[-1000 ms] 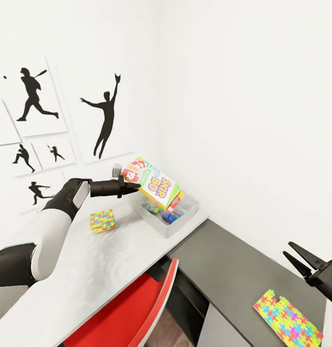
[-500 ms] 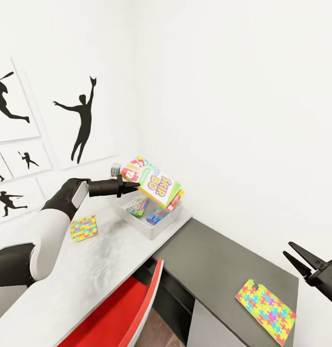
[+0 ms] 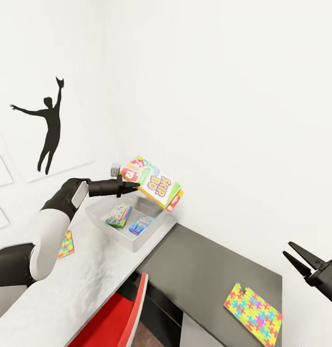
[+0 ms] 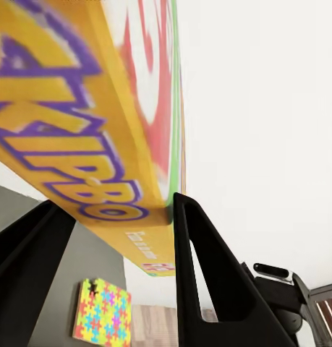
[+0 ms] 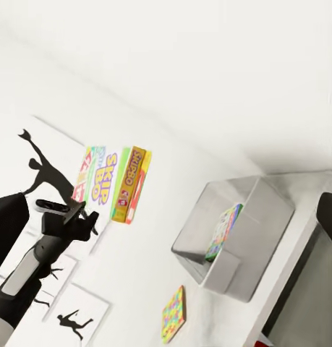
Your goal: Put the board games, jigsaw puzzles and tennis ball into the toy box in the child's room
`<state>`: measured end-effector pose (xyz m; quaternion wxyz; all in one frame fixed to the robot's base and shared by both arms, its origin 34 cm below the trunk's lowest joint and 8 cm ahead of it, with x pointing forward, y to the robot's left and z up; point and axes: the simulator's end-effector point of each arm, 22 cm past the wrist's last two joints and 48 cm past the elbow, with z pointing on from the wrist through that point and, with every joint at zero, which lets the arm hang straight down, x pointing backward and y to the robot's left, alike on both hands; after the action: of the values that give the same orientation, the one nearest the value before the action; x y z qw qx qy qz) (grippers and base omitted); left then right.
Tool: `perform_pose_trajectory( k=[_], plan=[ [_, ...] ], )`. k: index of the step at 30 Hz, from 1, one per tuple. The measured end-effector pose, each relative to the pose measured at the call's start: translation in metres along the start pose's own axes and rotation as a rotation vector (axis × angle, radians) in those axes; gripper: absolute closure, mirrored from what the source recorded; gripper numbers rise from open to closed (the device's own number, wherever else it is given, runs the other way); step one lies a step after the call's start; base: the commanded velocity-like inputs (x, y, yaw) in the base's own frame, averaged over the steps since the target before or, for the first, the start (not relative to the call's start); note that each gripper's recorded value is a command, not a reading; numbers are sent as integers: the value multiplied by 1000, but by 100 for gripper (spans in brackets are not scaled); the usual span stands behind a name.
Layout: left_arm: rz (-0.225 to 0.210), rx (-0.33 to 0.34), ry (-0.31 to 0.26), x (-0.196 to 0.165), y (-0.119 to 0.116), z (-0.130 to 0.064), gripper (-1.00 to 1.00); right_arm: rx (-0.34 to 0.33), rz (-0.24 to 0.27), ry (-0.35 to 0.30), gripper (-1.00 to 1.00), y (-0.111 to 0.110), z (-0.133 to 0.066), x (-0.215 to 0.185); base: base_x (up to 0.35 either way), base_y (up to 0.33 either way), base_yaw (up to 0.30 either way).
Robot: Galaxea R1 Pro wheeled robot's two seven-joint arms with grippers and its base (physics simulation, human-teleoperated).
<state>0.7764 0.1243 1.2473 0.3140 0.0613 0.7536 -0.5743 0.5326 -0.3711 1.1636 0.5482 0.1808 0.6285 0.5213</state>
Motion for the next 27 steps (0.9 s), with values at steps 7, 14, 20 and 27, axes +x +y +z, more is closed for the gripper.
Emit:
perform_pose_trajectory(
  k=[7, 14, 20, 27],
  plan=[
    [2, 3, -2, -1, -2, -1, 100, -3, -2, -1, -100, 1, 0, -1, 124, 65, -87],
    [0, 5, -3, -1, -3, -1, 100, -4, -2, -1, -100, 1, 0, 0, 139, 64, -3],
    [0, 3, -2, -1, -2, -1, 100, -4, -2, -1, -100, 2, 0, 0, 153, -19, 0],
    [1, 2, -2, -1, -2, -1, 100, -4, -1, -1, -100, 2, 0, -1, 112, -4, 0]
  ],
)
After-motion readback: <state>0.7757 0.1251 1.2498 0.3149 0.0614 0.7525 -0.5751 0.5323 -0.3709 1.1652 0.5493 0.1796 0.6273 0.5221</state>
